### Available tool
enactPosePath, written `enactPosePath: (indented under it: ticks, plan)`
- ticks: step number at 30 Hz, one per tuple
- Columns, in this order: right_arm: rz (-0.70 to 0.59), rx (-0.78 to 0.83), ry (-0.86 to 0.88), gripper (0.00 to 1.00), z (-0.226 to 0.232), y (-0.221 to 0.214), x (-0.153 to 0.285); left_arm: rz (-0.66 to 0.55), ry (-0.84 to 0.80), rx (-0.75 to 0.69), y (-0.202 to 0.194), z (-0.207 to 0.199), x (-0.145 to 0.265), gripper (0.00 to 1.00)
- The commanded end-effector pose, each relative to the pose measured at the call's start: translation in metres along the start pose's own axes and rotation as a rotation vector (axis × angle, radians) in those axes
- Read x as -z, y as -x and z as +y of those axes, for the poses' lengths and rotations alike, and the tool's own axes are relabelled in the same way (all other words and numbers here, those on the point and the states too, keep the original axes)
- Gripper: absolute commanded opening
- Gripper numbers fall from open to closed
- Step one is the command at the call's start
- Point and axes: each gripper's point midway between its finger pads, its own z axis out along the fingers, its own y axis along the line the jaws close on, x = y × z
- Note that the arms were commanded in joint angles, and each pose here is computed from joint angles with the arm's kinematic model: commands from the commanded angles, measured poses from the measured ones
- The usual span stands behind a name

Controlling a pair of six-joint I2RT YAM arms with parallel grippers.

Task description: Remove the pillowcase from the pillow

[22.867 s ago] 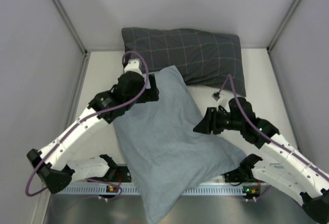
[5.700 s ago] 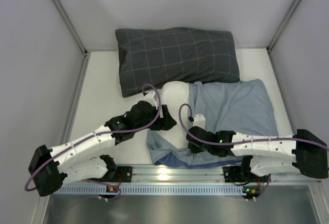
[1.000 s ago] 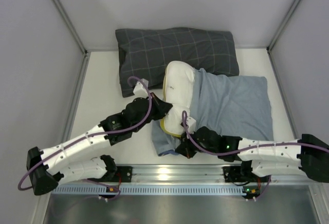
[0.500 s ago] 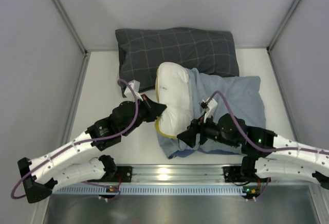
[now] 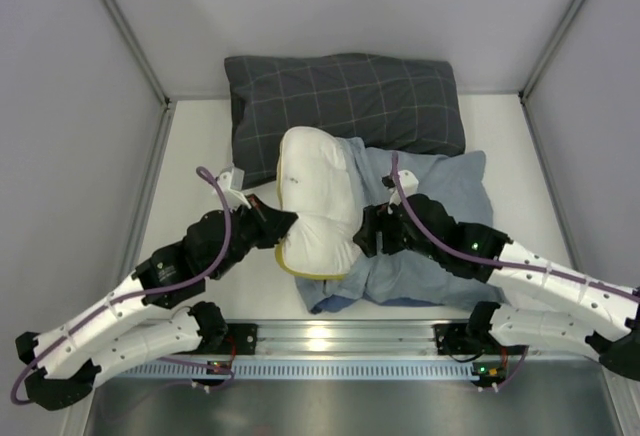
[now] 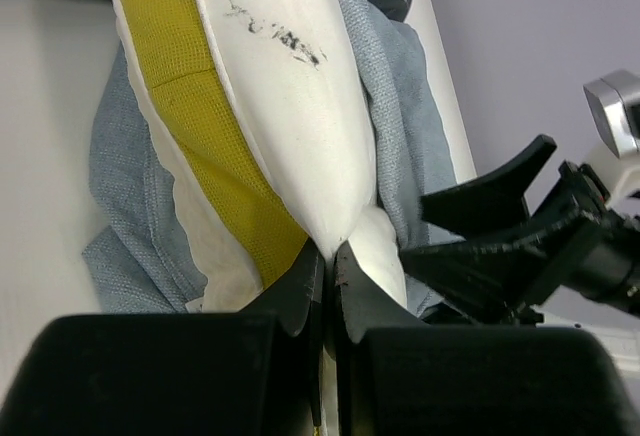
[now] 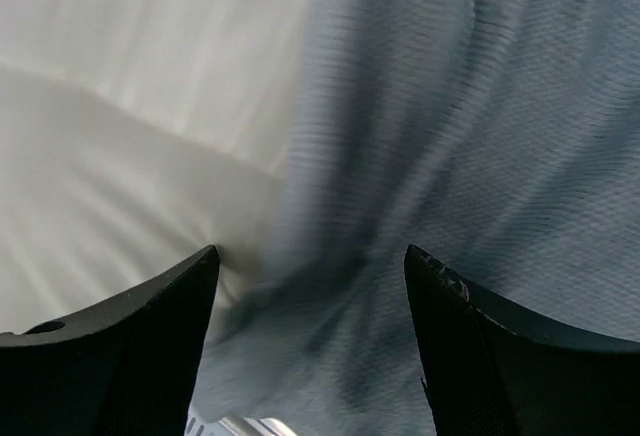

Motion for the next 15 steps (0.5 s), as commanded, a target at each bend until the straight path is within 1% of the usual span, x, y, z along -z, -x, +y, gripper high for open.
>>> enactPosePath:
  ticks: [1,3,4,5,9,11,12,13,15]
  plan:
    - [0.053,-0.004,-0.115,0.71,-0.037,-0.005,-0.013,-0.129,-0.062,0.042,0.042,-0.018,0.024,0.0]
    - [0.115,-0.016,-0.138,0.68,-0.046,-0.023,-0.025,-0.132,-0.065,0.042,0.043,-0.016,0.029,0.0]
    - [0.134,-0.016,-0.146,0.63,-0.049,-0.03,-0.029,-0.135,-0.069,0.046,0.044,-0.015,0.033,0.0]
    - [0.17,-0.013,-0.157,0.61,-0.054,-0.044,-0.035,-0.132,-0.065,0.042,0.044,-0.014,0.034,0.0]
    - [0.222,-0.028,-0.09,0.45,-0.046,-0.066,-0.05,-0.121,-0.065,0.035,0.041,-0.01,0.037,0.0]
    - [0.247,-0.023,-0.097,0.2,-0.049,-0.075,-0.054,-0.115,-0.076,0.033,0.039,-0.01,0.039,0.0]
    - [0.24,-0.019,-0.121,0.09,-0.053,-0.074,-0.056,-0.113,-0.076,0.034,0.038,-0.009,0.04,0.0]
    - [0.241,-0.016,-0.142,0.0,-0.058,-0.075,-0.055,-0.114,-0.067,0.035,0.039,-0.007,0.042,0.0]
    - [0.22,-0.012,-0.222,0.0,-0.073,-0.073,-0.054,-0.143,-0.066,0.045,0.047,-0.004,0.052,0.0]
